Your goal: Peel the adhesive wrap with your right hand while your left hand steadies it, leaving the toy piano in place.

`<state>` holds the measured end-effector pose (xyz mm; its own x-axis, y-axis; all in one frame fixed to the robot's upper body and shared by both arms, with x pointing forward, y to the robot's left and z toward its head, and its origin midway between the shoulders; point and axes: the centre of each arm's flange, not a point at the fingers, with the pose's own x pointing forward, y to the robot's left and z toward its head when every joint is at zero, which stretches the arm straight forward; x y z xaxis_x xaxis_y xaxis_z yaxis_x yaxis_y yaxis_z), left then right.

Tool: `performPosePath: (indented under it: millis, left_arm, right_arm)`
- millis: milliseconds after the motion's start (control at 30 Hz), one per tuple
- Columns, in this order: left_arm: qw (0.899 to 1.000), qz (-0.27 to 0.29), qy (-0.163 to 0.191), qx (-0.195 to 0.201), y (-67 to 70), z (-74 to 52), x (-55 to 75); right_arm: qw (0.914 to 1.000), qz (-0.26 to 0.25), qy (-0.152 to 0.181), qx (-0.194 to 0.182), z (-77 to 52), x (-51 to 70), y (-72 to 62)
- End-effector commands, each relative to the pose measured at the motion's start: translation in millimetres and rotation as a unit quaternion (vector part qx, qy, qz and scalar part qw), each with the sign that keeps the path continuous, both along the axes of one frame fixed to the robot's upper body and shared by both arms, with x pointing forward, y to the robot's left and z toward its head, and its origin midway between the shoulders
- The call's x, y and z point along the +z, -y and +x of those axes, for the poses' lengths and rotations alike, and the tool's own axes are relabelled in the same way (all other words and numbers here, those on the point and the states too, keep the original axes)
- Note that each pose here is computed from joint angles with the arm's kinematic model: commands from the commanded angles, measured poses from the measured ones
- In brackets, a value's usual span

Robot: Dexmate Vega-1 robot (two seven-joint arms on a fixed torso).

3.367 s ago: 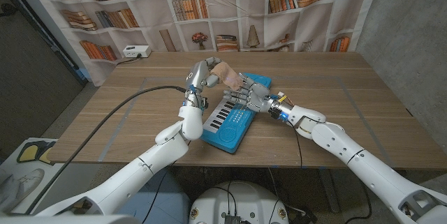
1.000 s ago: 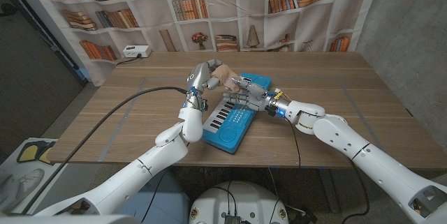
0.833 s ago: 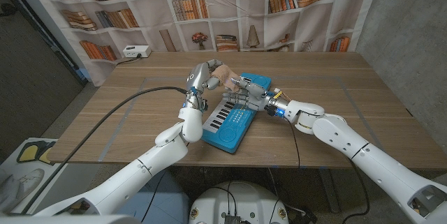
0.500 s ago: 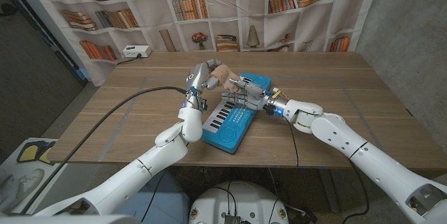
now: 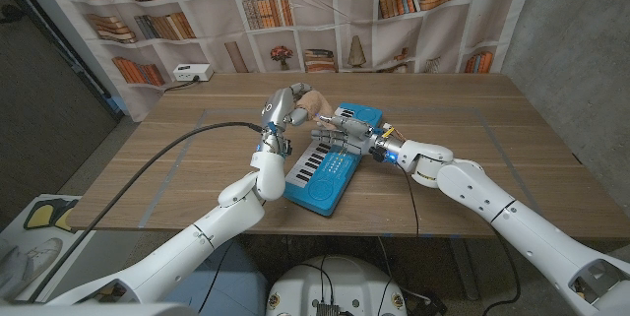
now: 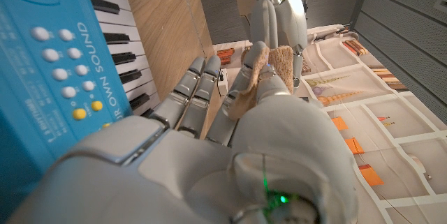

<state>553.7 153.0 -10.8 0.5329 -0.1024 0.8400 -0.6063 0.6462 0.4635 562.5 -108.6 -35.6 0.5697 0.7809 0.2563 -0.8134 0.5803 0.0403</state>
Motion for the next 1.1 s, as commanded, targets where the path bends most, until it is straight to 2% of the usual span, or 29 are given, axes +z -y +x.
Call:
performPosePath:
  millis: [33,633,1100]
  left_arm:
    - [1.0,0.005,-0.003,0.0,1.1,0.4,-1.7]
    - [1.0,0.006,-0.006,-0.001,2.4,2.1,-1.7]
    - [1.0,0.004,-0.008,0.002,-1.0,1.5,-1.1]
  right_arm:
    - [0.9999,0.013,0.003,0.008,-2.9,1.4,-2.9]
    - [0.9992,0.025,0.022,0.024,-11.8,10.2,-0.9]
    - [0.999,0.025,0.017,0.034,-12.2,10.8,-3.0]
